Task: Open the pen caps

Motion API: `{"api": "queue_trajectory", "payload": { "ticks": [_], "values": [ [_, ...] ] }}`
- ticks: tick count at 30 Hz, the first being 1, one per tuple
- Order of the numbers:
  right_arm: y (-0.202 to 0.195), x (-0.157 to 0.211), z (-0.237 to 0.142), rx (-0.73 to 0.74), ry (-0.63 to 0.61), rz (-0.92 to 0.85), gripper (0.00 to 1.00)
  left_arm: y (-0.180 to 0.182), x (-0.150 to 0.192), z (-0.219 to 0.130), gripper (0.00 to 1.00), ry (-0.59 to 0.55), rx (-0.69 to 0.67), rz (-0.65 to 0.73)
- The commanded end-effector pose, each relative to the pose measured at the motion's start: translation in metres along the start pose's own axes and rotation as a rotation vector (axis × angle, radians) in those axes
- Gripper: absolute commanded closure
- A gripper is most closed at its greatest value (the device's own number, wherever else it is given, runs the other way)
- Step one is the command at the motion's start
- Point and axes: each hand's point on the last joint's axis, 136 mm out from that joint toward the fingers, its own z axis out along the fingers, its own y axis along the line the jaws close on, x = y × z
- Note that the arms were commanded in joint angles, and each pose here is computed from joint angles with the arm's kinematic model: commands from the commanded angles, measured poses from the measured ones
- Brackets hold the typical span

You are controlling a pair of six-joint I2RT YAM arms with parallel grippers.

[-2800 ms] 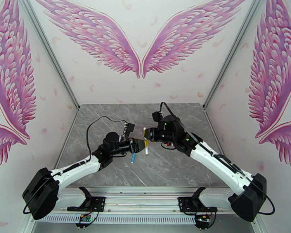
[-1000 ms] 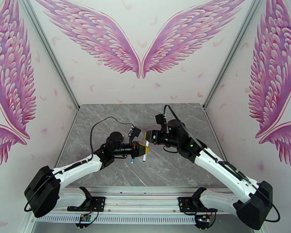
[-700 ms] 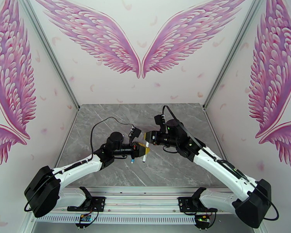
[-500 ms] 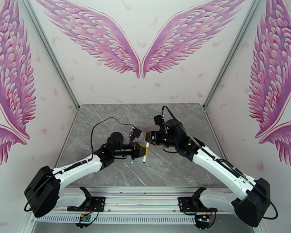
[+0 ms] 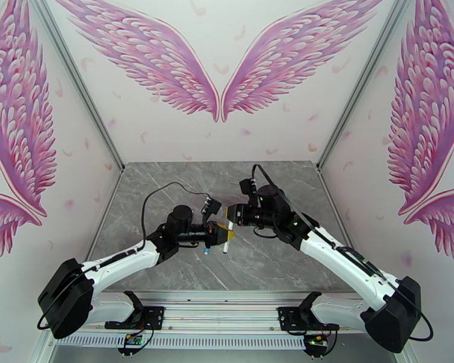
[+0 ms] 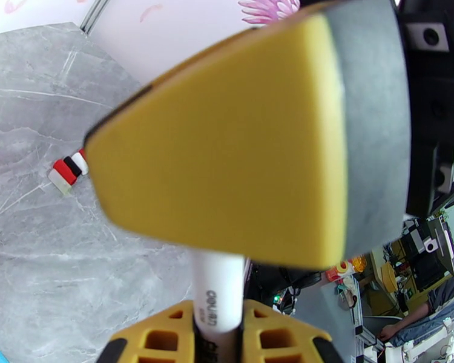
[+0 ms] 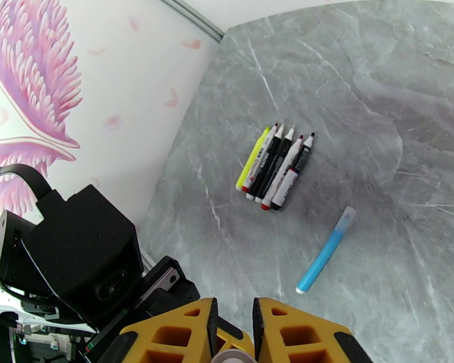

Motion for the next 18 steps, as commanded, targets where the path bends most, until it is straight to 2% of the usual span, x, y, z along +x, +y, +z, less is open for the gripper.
{"api": "queue_trajectory", "payload": {
  "ticks": [1,8,13,18],
  "values": [
    [0.006,-0.003,-0.005,-0.007,-0.003,-0.016,0.79,-0.016,-0.017,-0.003,0.96,-0.033,0.014,0.046],
    [0.012,-0.009,-0.012,-0.019,-0.029,-0.040,0.88,-0.016,-0.012,-0.004,0.97,-0.005,0.010,0.049],
    [0.023,-0.019,-0.017,-0.049,-0.054,-0.071,0.90,-0.017,0.001,-0.008,0.97,0.036,0.004,0.067],
    [0.043,-0.028,-0.022,-0.142,-0.075,-0.118,0.90,-0.026,0.009,-0.014,0.96,0.078,0.031,0.078]
  ]
}}
